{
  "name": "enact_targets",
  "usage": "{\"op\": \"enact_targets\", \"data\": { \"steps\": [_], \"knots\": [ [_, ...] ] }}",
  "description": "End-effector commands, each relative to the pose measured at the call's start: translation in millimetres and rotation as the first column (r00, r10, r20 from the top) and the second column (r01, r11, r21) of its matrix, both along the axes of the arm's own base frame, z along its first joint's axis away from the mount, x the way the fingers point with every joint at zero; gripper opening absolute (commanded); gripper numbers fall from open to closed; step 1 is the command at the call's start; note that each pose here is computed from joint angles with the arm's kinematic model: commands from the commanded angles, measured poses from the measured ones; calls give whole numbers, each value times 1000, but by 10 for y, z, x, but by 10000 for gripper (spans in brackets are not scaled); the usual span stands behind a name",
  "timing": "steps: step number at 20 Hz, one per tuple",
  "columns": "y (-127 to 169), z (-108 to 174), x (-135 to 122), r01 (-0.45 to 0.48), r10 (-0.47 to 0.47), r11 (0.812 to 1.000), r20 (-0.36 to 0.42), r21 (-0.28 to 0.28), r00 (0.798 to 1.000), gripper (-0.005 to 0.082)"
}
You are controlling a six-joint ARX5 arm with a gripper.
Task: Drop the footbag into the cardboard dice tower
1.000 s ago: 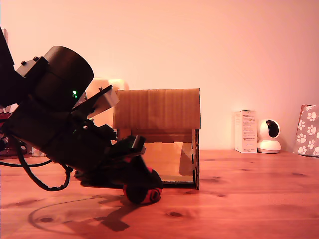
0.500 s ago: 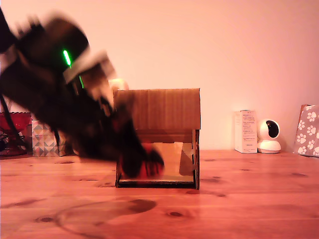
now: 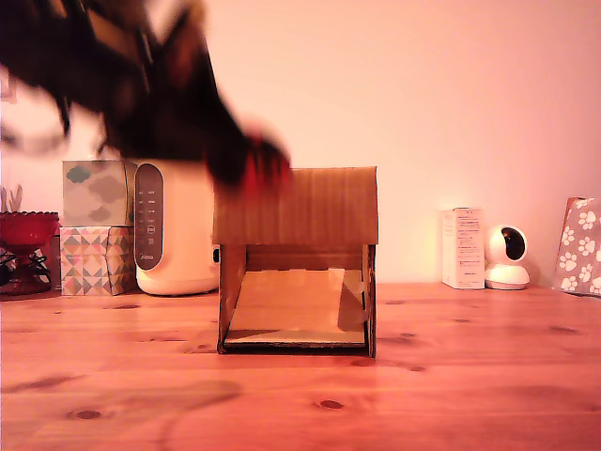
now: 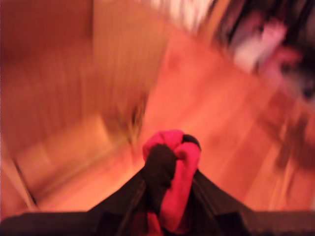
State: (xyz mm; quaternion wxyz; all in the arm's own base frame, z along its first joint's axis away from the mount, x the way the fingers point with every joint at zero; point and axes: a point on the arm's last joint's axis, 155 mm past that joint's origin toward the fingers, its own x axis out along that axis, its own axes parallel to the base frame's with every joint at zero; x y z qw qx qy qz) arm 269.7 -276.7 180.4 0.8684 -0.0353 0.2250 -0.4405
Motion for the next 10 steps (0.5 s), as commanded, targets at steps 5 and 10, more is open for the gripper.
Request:
{"op": "enact_targets", "data": {
  "steps": [5,10],
  "knots": [
    [83,538,258,-100,118,991,233,-89,965,147],
    [107,750,447,-151,179,982,312,-114,933,147]
  ]
}}
